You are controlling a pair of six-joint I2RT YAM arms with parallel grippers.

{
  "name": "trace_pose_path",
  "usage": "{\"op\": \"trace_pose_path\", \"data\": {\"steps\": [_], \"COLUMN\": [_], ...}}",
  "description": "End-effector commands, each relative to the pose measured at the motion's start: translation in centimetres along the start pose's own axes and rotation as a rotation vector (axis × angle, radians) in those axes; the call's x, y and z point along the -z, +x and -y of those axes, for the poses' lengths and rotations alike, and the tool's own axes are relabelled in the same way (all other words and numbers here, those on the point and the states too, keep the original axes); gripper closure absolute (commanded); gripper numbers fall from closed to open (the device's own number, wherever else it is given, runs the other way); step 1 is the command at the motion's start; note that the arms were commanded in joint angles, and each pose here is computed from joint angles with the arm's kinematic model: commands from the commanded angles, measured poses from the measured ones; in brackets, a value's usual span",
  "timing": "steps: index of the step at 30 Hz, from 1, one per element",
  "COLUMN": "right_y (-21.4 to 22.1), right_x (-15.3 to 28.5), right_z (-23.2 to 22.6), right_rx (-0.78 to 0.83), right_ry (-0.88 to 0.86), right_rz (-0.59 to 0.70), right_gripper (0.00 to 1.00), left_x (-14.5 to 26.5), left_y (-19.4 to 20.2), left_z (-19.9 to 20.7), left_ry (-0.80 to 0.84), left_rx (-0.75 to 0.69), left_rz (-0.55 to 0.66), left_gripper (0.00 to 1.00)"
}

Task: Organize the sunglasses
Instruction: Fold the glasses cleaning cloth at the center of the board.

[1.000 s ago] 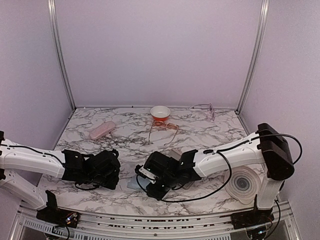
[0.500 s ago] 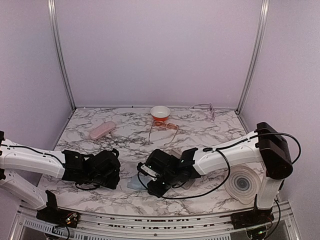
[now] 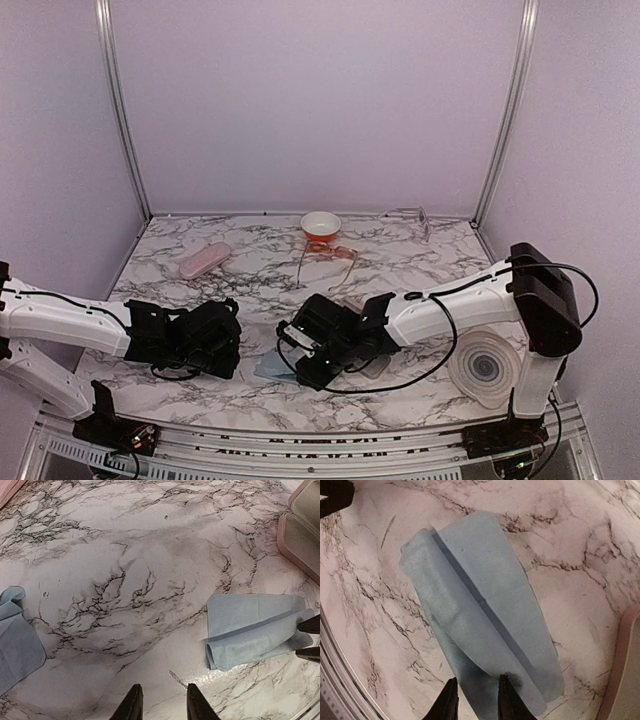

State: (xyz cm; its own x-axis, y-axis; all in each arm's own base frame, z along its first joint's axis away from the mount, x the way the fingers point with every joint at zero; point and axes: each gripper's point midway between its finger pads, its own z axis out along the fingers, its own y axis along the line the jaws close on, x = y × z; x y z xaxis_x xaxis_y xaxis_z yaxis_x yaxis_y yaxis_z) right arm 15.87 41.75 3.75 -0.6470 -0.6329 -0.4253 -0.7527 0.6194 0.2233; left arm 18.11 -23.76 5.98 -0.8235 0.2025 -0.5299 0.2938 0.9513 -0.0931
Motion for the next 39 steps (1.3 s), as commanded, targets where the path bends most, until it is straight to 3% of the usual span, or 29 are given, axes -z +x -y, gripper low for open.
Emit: {"op": "trace_pose_path", "data": {"steps": [1, 30, 35, 39], "right_y": [-1.8, -5.9, -5.1, -2.3], "right_x": [-0.5, 2.2, 4.2, 3.8], "right_z": [1.0, 2.6, 1.7, 0.5], "right_rx": [-0.025, -0.074, -0.03, 0.054], "right_ry": [0.012, 0.054, 0.017, -0.006], "right_rz": [0.041, 0.161, 0.195, 0.138], "right_gripper": [0.73, 0.68, 0.69, 0.7], "left_x": [-0.1, 1.9, 2.1, 2.3], "left_y": [-0.1, -0.2, -0.5, -0.7], "left_z": [0.3, 4.3, 4.4, 4.5], "left_ry": [0.012, 0.2, 0.202, 0.207], "left_rx": [0.006, -0.145, -0.15, -0.147], "left_rz": [-0.003, 0.011, 0.022, 0.03], "left_gripper": [0.7, 0.69, 0.69, 0.69]}}
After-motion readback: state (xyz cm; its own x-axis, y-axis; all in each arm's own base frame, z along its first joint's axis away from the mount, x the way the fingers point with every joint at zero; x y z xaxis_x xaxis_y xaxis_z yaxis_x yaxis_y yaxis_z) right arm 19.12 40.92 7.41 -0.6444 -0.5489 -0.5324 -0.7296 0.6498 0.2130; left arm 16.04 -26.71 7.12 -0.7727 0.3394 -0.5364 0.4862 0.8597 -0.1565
